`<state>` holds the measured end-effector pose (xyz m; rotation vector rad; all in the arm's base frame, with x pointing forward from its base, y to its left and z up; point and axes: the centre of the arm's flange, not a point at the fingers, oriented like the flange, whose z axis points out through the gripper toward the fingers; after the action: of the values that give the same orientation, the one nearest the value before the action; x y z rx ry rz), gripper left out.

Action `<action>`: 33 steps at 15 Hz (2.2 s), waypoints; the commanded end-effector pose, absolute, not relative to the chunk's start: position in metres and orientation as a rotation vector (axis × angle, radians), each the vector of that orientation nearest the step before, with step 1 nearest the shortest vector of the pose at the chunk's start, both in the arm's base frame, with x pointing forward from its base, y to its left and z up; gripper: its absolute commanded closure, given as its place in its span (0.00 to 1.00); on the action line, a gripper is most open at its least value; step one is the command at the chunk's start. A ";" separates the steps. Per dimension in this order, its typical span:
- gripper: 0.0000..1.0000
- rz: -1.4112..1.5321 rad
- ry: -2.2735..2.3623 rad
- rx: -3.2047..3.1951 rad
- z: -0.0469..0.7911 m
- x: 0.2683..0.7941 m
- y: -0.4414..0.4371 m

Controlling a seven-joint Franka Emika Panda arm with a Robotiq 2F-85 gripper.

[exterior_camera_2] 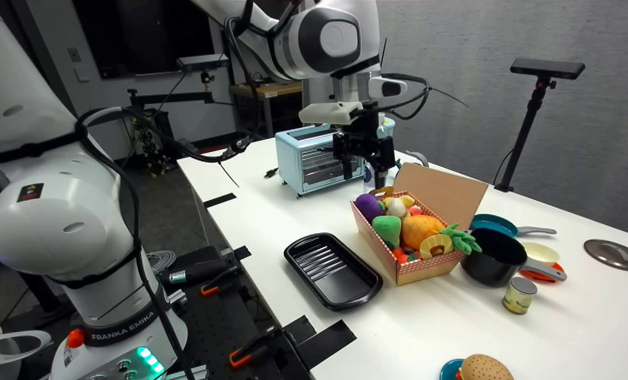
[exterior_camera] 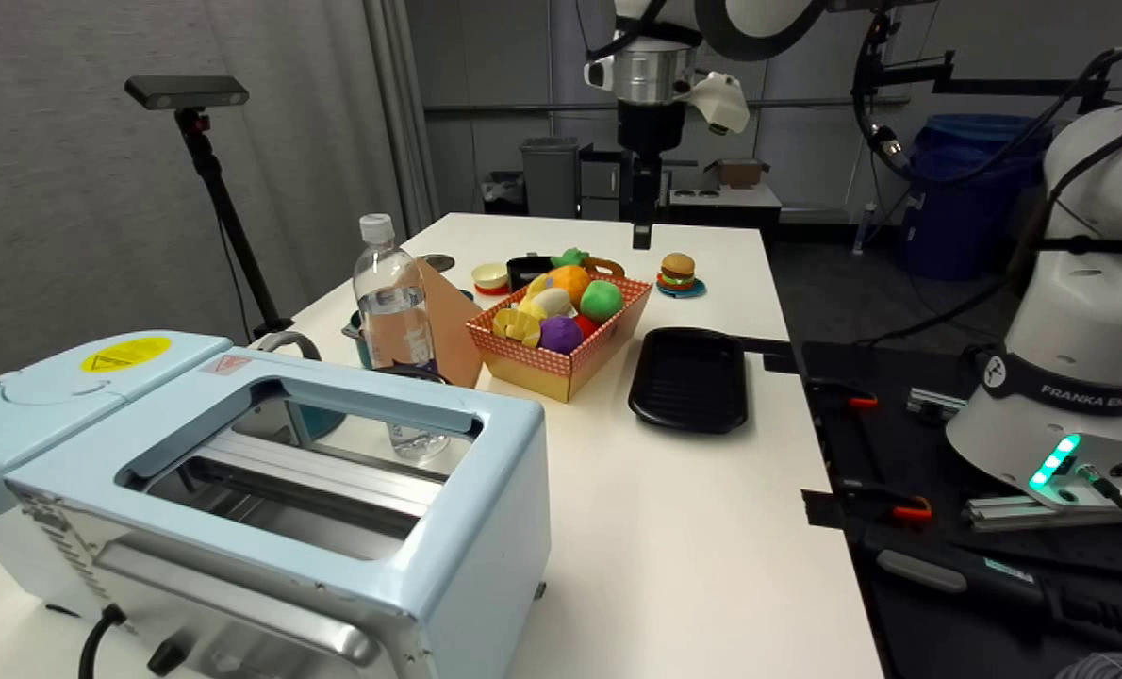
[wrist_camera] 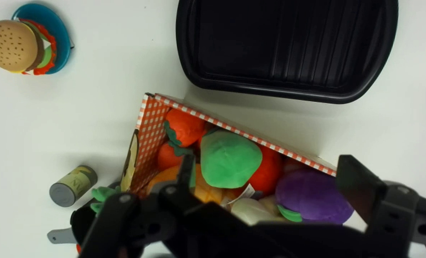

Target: Take the pear plush toy from the box and place it on the oven tray

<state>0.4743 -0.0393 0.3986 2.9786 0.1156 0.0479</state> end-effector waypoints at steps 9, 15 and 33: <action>0.00 -0.010 0.301 3.012 0.349 0.549 -0.035; 0.00 -0.030 0.266 3.074 0.328 0.570 -0.048; 0.00 -0.129 0.148 3.177 0.281 0.573 -0.069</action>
<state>0.5660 -0.0610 0.2891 3.1352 0.1574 -0.1481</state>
